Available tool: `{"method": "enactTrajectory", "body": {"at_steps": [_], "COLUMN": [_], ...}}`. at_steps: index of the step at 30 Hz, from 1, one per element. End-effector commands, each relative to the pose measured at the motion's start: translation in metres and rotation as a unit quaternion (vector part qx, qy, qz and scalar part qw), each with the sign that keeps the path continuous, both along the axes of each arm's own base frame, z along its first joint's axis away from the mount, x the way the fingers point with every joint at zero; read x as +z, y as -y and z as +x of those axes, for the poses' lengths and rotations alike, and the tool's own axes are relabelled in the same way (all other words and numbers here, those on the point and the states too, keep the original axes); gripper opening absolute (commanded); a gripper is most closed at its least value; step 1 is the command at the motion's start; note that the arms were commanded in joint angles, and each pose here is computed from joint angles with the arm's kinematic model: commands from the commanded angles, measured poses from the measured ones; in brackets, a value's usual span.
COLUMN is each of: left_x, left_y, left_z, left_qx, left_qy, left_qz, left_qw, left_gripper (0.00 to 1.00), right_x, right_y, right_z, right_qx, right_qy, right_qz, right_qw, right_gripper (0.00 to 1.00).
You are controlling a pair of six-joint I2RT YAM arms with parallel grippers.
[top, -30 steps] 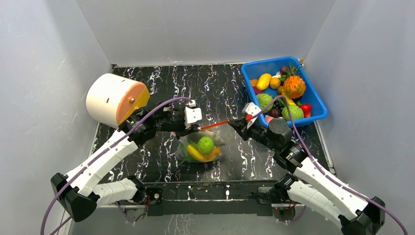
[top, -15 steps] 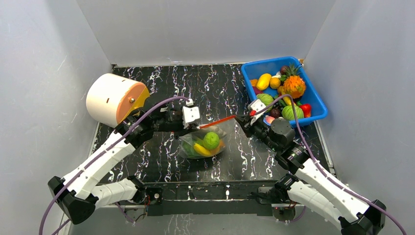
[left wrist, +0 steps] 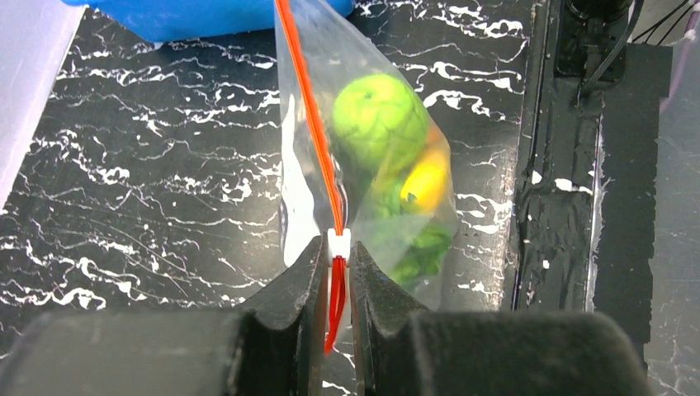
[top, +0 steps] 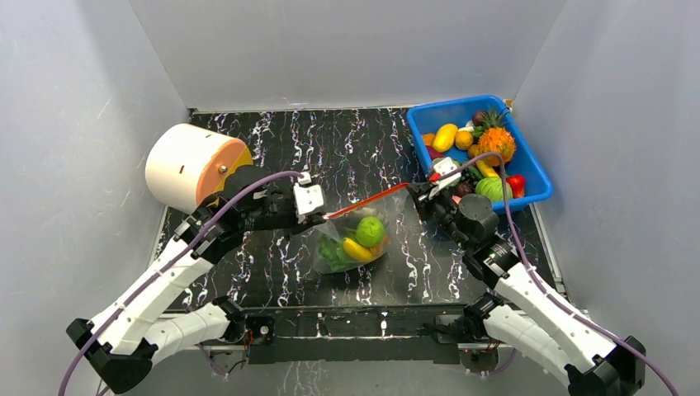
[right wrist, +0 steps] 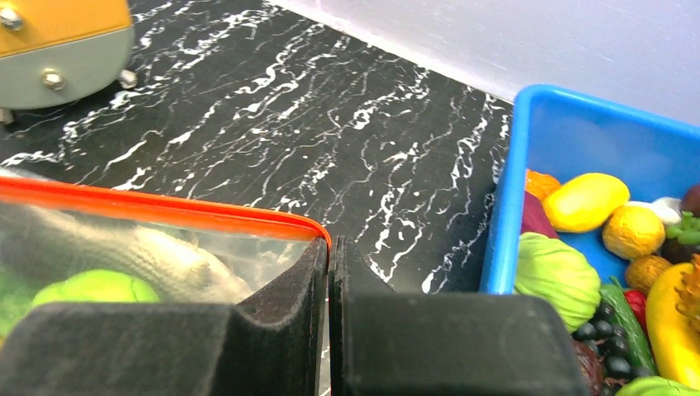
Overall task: Place the food in the zip-top bag and seal the zipper
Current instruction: Zip the zipper food storage bag at the center of the board.
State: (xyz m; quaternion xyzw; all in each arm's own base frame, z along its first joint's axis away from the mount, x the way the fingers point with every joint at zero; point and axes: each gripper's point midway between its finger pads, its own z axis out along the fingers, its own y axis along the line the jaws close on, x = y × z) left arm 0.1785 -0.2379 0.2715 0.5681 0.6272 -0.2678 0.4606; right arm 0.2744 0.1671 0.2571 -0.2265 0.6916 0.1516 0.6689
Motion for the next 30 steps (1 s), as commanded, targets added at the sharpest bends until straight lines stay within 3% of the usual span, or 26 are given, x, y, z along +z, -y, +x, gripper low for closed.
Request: {"method": "enactTrajectory", "body": {"at_steps": [1, 8, 13, 16, 20, 24, 30], "left_x": [-0.002, -0.006, -0.008, -0.002, 0.007, 0.000, -0.017], "left_y": [-0.015, -0.028, -0.030, -0.028, -0.021, -0.023, -0.013], "left_z": [-0.011, -0.011, -0.014, -0.019, -0.028, -0.019, 0.003], "left_qx": [0.017, 0.055, 0.056, 0.051, 0.040, 0.077, 0.133], "left_qy": [-0.004, 0.012, 0.007, 0.003, -0.010, -0.024, -0.068], "left_qz": [0.001, -0.013, -0.014, -0.027, -0.070, -0.079, -0.092], "left_qw": [1.000, 0.998, 0.998, 0.998, 0.997, 0.994, 0.984], "left_gripper": [0.00, 0.00, 0.00, 0.00, 0.00, 0.00, 0.00], "right_x": [0.034, 0.047, 0.051, 0.062, 0.073, 0.076, 0.041], "right_y": [0.036, 0.060, 0.046, 0.028, 0.030, 0.034, 0.020], "right_z": [0.024, 0.031, 0.019, 0.000, -0.020, -0.036, -0.007], "right_qx": [-0.094, -0.121, -0.070, 0.001, 0.014, 0.017, 0.023], "right_qy": [0.046, 0.059, 0.056, 0.061, 0.039, 0.053, 0.029], "right_qz": [0.029, 0.046, 0.051, 0.038, 0.046, 0.082, 0.054], "right_qw": [0.994, 0.990, 0.995, 0.997, 0.998, 0.995, 0.998], "right_gripper": [0.00, 0.00, 0.00, 0.00, 0.00, 0.00, 0.00]}}
